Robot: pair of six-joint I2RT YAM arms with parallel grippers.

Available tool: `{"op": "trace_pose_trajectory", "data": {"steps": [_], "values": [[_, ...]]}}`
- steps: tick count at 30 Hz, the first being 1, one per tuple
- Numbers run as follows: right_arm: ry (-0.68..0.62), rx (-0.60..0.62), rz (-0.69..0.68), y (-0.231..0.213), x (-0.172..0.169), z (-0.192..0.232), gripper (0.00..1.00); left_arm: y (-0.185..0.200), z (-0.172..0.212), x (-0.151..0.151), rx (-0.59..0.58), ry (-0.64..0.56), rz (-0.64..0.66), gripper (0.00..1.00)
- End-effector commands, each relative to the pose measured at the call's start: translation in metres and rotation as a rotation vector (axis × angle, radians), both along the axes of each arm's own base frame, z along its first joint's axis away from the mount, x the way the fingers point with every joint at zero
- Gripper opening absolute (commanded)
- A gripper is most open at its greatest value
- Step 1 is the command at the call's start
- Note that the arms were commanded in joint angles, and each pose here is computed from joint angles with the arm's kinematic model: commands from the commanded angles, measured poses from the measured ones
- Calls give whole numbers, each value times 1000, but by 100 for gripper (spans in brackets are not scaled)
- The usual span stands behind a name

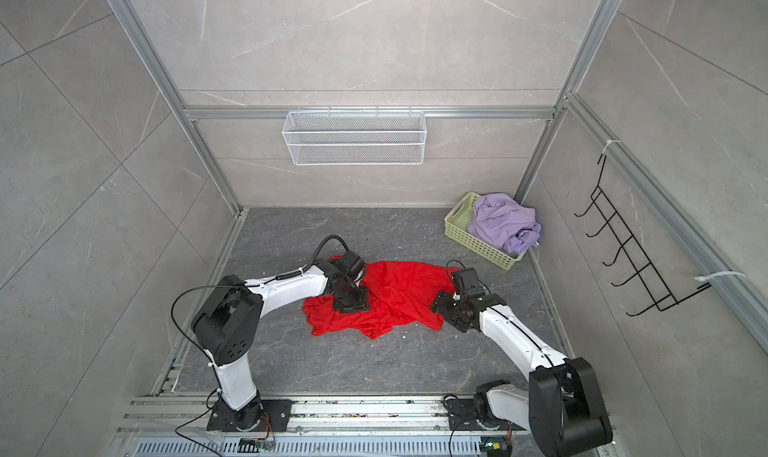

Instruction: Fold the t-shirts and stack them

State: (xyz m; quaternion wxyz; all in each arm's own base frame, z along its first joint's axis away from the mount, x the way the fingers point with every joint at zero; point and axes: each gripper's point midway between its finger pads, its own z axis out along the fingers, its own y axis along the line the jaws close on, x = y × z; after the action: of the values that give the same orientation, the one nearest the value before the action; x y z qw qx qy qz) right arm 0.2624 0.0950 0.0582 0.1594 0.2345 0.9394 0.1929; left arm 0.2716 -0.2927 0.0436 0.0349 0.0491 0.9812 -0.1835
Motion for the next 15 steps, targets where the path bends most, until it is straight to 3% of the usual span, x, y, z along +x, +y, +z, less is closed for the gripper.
{"op": "trace_pose_trajectory", "data": {"steps": [1,10,12,15], "values": [[-14,70,-29,8,5,-8,75,-3,-6,6,-4,-5,28,37],[-7,150,-34,23,16,-27,69,-4,-10,14,-9,-39,60,17],[3,159,-35,26,19,-29,57,-5,-5,16,-23,-50,68,8],[3,166,-31,32,22,-30,29,-5,9,20,-42,-87,81,0]]}}
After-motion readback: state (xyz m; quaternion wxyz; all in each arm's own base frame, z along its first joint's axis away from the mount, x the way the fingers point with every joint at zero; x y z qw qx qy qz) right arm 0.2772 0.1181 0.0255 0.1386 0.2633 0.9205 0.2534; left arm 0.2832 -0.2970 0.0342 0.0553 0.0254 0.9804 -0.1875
